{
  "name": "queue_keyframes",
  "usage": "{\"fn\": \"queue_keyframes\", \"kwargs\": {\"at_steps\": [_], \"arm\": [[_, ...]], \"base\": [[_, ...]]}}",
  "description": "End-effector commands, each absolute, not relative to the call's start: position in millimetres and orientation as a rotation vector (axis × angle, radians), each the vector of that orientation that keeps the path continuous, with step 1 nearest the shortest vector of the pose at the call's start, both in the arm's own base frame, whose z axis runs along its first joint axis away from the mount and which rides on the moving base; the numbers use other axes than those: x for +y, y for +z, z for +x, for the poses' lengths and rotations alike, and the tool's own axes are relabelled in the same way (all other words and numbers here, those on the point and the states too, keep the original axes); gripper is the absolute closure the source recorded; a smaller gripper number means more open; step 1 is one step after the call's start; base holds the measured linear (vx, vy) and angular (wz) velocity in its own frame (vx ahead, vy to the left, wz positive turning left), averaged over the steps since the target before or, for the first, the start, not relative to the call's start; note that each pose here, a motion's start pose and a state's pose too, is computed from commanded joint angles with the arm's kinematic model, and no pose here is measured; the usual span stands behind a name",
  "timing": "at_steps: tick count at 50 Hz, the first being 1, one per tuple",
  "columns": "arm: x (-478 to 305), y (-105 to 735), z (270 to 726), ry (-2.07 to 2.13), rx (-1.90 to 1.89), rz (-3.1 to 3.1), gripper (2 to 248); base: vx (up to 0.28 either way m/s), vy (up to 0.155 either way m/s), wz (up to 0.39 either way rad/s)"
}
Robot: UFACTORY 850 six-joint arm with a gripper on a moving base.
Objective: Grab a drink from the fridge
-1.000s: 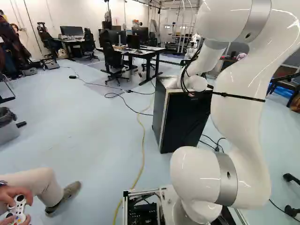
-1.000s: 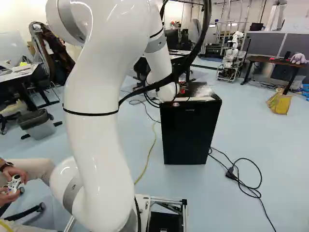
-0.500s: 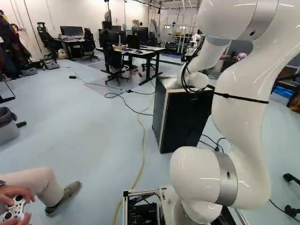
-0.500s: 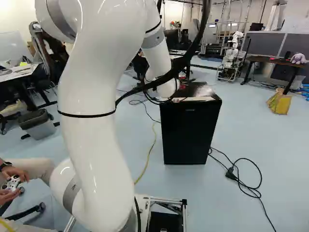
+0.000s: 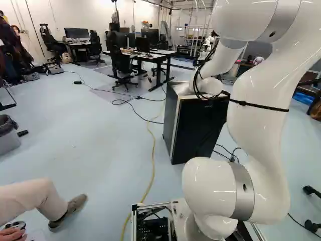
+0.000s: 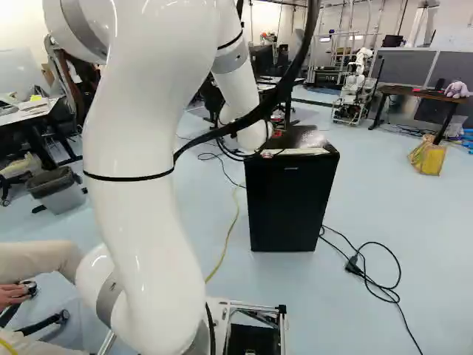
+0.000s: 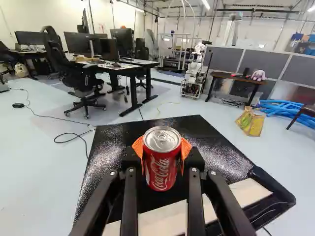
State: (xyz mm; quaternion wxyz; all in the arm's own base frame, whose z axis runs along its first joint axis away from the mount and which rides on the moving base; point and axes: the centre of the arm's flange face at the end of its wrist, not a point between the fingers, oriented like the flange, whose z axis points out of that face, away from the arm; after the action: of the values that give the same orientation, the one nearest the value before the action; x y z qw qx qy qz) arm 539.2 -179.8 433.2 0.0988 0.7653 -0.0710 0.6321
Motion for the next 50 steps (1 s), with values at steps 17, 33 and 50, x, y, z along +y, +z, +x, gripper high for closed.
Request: {"fn": "queue_keyframes", "kwargs": {"at_steps": [17, 33, 50], "arm": [[-157.4, 432.7, 520.7, 1.870, -0.195, 2.290, 157], [-128.6, 430.4, 493.4, 1.869, -0.174, 2.326, 157], [-91.9, 423.9, 451.5, 1.866, -0.142, 2.376, 157]], "base": [[0.000, 0.000, 0.000], [0.000, 0.000, 0.000], [0.000, 0.000, 0.000]]}}
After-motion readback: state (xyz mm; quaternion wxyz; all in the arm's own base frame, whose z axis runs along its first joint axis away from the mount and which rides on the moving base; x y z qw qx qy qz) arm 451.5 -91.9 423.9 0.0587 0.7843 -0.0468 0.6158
